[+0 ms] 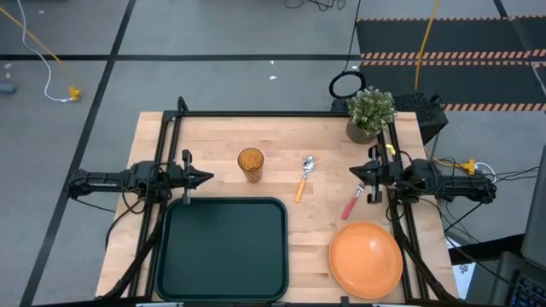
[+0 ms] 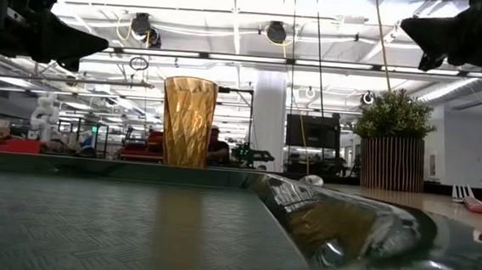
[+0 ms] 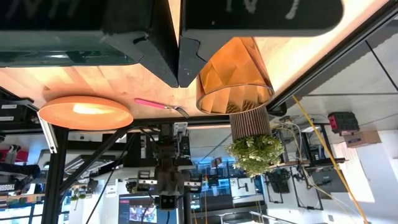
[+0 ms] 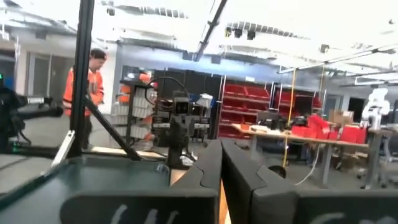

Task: Pick and place plate/cup/fork/spoon on tray
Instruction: Put the orange cup on the black tray

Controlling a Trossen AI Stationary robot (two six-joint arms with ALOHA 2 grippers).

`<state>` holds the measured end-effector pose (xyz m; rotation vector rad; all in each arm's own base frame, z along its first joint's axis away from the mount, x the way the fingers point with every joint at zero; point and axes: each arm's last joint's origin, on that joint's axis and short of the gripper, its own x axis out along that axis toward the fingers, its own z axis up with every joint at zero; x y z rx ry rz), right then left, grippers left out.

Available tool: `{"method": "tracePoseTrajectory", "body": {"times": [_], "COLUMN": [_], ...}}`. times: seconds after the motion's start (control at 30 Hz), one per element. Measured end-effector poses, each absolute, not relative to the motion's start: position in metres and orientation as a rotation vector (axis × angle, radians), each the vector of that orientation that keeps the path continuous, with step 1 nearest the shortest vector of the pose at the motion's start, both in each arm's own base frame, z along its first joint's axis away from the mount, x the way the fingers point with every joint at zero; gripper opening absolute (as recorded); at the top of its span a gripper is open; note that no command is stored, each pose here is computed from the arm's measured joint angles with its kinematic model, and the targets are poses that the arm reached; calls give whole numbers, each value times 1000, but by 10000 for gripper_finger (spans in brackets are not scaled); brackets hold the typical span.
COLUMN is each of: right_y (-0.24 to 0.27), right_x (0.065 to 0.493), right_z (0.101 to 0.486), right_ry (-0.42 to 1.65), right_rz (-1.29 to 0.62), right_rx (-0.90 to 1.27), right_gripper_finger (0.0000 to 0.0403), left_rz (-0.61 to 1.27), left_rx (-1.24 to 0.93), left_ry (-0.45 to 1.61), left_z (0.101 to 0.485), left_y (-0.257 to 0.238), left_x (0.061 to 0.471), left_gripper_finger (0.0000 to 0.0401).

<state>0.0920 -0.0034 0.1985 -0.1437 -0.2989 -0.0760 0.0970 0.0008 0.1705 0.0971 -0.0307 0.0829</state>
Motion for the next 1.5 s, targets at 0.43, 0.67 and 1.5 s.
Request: {"method": "tracePoseTrajectory", "body": {"times": [0.43, 0.67, 1.5], "right_y": [-3, -2, -26], "right_x": [76, 100, 219], "right_z": [320, 393, 541], "right_ry": [-413, -269, 258], "right_rz": [-116, -44, -52], "right_rx": [-304, -348, -284], "right_gripper_finger": [0, 0, 0], "left_rz": [88, 89, 92], "left_rx": [98, 98, -62], "left_ry": [-30, -30, -51], "left_z": [170, 170, 171], "left_y": [1, 1, 1], "left_x": [97, 97, 97], "left_gripper_finger": [6, 6, 6]}}
